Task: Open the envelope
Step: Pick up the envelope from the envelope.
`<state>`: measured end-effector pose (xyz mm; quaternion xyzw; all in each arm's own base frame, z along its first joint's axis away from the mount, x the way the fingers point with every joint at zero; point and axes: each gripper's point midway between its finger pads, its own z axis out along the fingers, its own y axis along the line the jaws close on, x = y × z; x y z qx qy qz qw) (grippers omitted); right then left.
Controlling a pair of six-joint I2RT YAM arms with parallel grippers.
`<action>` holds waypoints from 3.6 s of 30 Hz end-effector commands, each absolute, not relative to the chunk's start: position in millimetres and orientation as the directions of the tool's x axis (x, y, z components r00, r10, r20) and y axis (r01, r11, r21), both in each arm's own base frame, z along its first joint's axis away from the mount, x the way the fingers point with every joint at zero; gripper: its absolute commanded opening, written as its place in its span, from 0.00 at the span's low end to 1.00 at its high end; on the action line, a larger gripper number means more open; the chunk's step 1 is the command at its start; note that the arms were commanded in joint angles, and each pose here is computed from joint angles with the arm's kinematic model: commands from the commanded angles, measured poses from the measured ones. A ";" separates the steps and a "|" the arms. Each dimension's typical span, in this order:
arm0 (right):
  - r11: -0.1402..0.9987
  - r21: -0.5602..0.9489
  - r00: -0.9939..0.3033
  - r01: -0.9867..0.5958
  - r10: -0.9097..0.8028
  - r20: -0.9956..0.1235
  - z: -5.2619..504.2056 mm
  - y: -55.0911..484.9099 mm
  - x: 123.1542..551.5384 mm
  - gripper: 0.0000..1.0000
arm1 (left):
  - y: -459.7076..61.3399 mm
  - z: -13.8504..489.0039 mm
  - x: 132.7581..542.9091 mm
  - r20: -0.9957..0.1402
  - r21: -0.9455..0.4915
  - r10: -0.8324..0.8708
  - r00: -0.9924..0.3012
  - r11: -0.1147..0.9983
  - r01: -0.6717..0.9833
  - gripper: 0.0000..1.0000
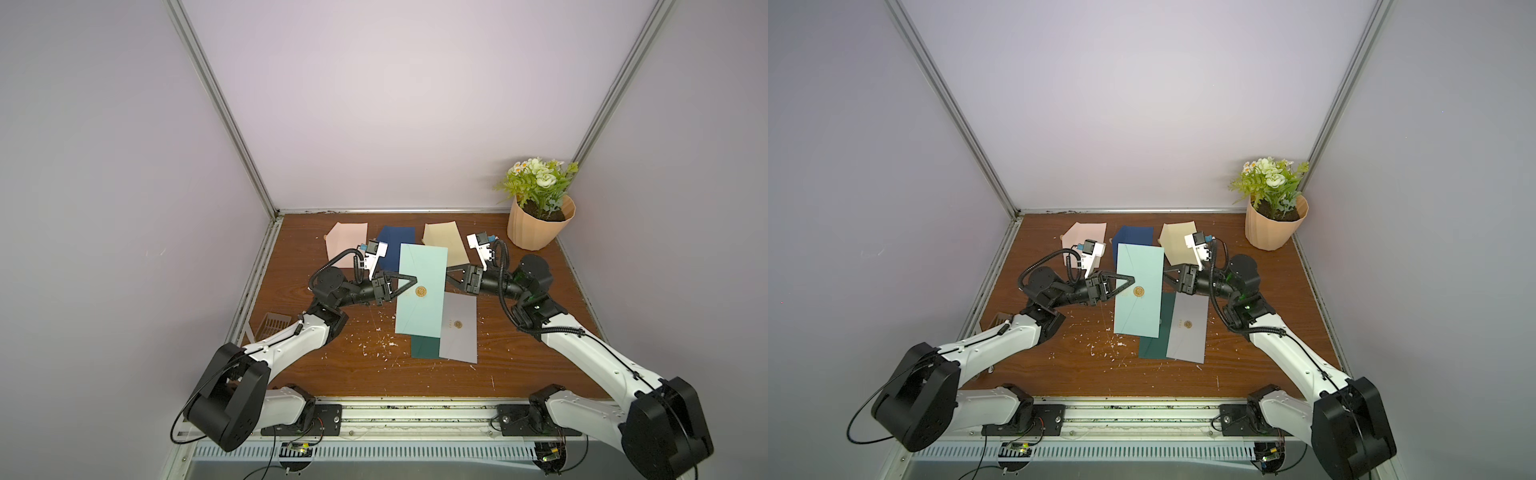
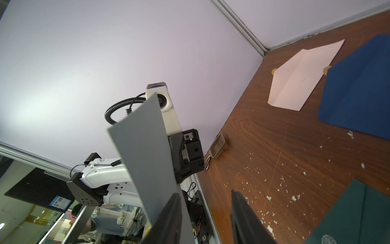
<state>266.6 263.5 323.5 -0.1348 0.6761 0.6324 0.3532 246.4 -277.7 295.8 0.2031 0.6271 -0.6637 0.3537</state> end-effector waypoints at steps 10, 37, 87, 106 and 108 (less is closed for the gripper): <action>0.084 0.693 -0.649 -0.716 0.286 -0.705 362.9 286.7 258.4 0.41 | -220.2 308.2 265.6 -0.744 -0.656 -0.342 -0.573 0.218 0.722 0.01; 0.085 0.665 -0.646 -0.742 0.175 -0.743 348.9 333.8 261.7 0.40 | -212.3 320.4 252.4 -0.734 -0.658 -0.336 -0.591 0.135 0.741 0.00; -0.047 0.662 -0.664 -0.748 0.071 -0.744 344.4 356.3 243.1 0.11 | -215.1 306.2 259.9 -0.725 -0.678 -0.306 -0.617 0.159 0.717 0.01; 0.040 0.662 -0.658 -0.748 0.079 -0.749 341.5 355.0 247.7 0.00 | -209.2 282.4 278.8 -0.760 -0.649 -0.254 -0.598 0.347 0.677 0.58; 0.072 0.671 -0.666 -0.738 0.082 -0.742 338.7 353.1 250.2 0.00 | -204.7 276.5 284.3 -0.773 -0.628 -0.237 -0.589 0.417 0.657 0.61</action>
